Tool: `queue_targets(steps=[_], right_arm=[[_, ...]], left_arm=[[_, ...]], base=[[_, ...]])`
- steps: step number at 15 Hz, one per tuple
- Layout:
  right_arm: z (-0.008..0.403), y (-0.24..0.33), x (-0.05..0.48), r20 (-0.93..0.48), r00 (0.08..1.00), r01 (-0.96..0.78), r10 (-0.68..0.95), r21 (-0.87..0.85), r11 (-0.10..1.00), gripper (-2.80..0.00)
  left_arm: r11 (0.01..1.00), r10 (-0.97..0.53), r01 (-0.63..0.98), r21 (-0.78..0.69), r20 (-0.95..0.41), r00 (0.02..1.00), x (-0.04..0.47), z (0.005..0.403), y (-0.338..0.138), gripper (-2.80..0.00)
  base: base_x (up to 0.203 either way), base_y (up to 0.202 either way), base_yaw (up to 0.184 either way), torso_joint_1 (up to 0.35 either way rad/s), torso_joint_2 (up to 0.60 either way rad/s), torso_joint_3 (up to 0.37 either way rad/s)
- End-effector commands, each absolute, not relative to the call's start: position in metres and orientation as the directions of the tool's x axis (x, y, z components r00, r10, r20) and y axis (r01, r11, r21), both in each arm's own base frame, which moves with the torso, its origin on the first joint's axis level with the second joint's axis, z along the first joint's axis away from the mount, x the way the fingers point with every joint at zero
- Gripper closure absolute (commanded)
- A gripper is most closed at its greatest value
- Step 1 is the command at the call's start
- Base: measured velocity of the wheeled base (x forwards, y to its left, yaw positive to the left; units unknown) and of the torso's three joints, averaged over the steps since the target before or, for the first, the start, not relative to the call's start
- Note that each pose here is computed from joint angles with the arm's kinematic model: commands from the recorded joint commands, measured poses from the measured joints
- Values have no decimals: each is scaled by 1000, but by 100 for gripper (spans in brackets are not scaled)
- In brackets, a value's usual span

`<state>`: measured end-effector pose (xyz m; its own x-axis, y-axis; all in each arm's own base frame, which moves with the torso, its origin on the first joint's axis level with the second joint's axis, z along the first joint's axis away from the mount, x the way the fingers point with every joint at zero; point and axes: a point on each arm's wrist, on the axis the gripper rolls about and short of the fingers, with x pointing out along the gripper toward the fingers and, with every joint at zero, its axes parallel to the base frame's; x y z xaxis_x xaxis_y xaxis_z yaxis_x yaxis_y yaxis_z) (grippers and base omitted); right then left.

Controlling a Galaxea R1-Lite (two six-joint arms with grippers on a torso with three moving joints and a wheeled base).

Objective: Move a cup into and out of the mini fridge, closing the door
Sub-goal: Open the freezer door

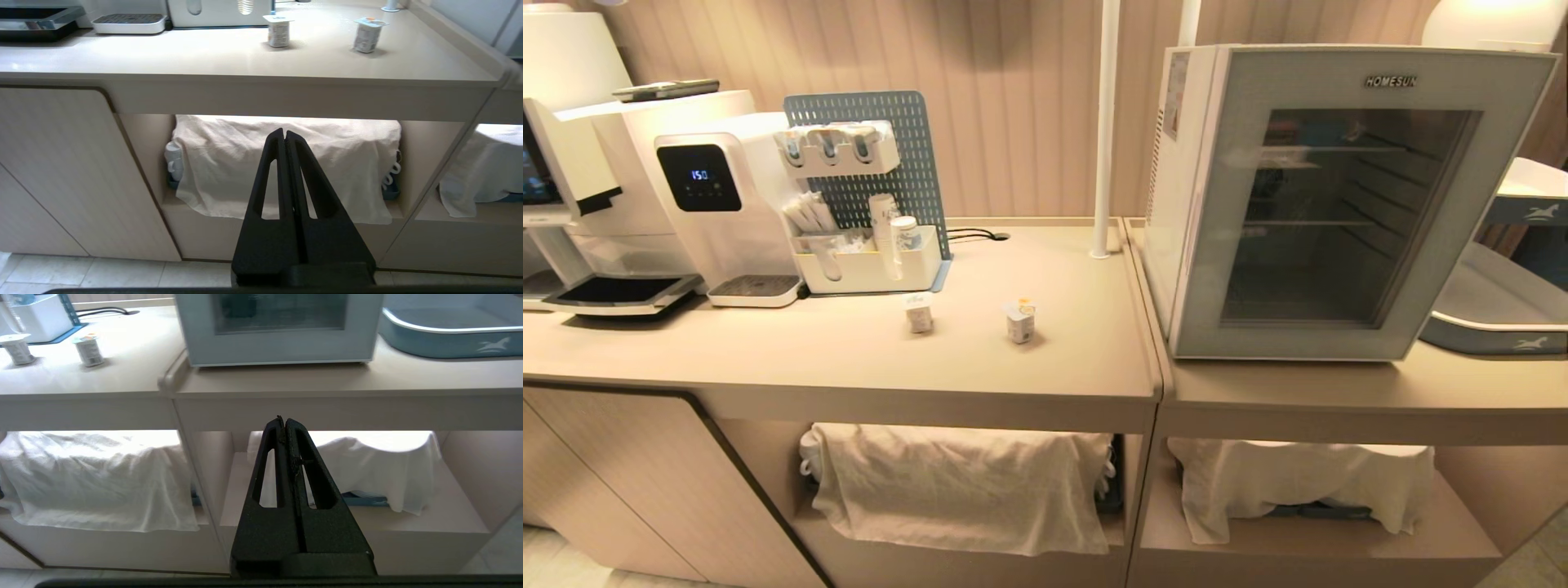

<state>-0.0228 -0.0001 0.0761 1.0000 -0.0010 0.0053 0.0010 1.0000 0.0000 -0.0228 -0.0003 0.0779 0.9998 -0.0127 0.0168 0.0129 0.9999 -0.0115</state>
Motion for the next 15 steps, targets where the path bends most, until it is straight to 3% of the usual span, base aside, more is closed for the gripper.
queue_targets(steps=[1,15], right_arm=[[76,0,-23,6,1000,-1,2,-6,1000,0],[76,0,-23,5,1000,2,-2,0,1000,0]], left_arm=[[1000,-12,12,-12,17,1000,-23,78,0,0],[1000,-12,12,-12,18,1000,-23,78,0,0]], base=[[0,-193,1,2,7,-2],[0,-195,0,2,3,2]])
